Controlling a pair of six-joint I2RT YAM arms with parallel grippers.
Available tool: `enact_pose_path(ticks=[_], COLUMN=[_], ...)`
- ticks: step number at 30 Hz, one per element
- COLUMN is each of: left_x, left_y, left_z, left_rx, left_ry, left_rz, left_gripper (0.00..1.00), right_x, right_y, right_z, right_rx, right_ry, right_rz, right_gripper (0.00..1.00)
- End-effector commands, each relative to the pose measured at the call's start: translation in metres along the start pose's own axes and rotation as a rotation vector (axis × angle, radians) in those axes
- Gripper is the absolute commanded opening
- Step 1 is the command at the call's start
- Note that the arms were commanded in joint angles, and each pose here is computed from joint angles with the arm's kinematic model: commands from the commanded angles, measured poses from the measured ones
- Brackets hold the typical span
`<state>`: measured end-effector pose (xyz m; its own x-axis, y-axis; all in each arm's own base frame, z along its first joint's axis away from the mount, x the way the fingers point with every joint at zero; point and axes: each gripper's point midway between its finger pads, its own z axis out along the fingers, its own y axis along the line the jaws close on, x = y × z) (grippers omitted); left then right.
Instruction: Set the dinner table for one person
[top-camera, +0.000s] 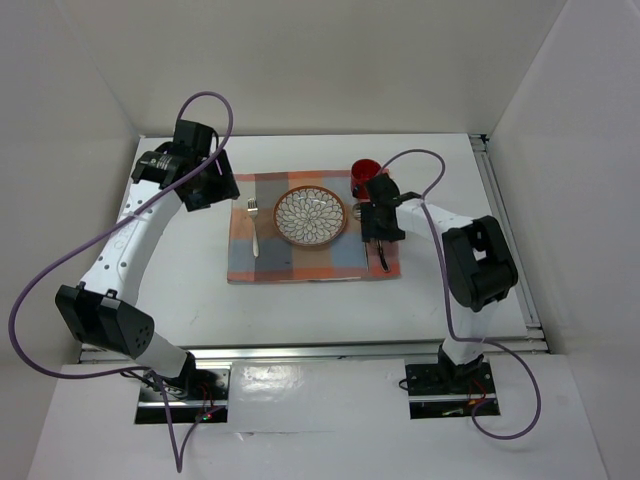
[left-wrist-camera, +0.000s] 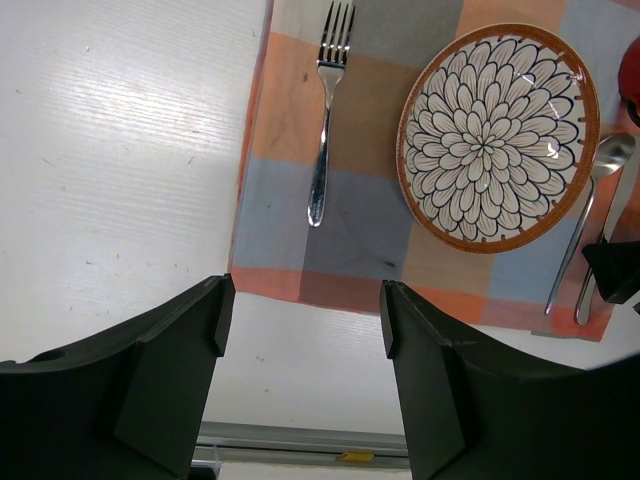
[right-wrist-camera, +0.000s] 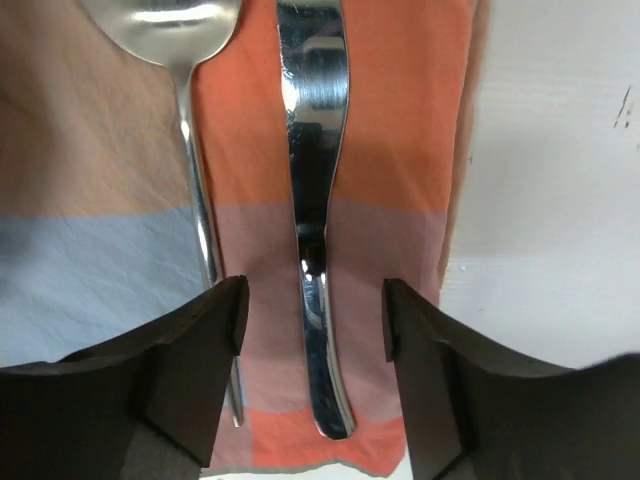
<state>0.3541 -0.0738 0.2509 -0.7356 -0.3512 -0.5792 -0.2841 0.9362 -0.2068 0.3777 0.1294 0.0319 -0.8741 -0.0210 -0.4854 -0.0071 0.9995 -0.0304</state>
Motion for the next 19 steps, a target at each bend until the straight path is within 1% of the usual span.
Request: enact_pose_path(ticks=[1,3,4,5,6,7,9,10,12,13,17,19], left_x=[-0.009,-0.01,-0.01,-0.014,-0.018,-0.017,-0.017,-0.019,-0.022,-0.024,-0.025,-0.023], left_y=[-0.005,-0.007,-0.007,-0.008,-0.01,-0.01,-0.013,-0.019,-0.023,-0.025,-0.027,-0.031], left_z=[-0.005,-0.007,-0.007,-0.01,-0.013,-0.009,-0.013,-0.019,-0.021,-0.028,-0.033,-0.034], left_rx=[0.03,0.042,0.042,0.048,0.055,0.05,0.07,0.098,0.125,0.148,0.182,0.196], left_ry=[-0.029,-0.032,-0.033,-0.043,-0.055,-0.048,-0.042,-0.06,-0.087,-0.107,-0.143,-0.136], left_rz=[-0.012,-0.013,-0.003,-0.004,-0.006,0.006,0.006,0.02,0.017,0.014,0.021,0.029], left_gripper=[0.77,0.77,0.77,0.77,0.77,0.77,0.77,0.77,0.77,0.77,0.78,0.78], right_x=[-0.034,-0.038,-0.05,-0.051,-0.06,-0.076,-0.08,-0.09,-0.084,-0.085,-0.073,-0.065], right_y=[0.007,0.007,0.005,-0.003,-0.007,-0.023,-0.042,-0.06,-0.079,-0.094,-0.123,-0.131], right_z=[-0.023,-0.033,-0.046,-0.051,-0.061,-0.077,-0.091,-0.105,-0.109,-0.117,-0.127,-0.126], right_rx=[-0.037,-0.041,-0.049,-0.04,-0.042,-0.022,0.005,0.011,0.04,0.059,0.103,0.115], right_ry=[-0.097,-0.105,-0.139,-0.136,-0.16,-0.22,-0.239,-0.284,-0.291,-0.317,-0.34,-0.34], right_rz=[0.045,0.059,0.083,0.105,0.131,0.202,0.284,0.362,0.422,0.475,0.557,0.572], right_gripper=[0.73,0.85,0.86,0.88,0.93,1.0,1.0,1.0,1.0,1.0,1.0,1.0])
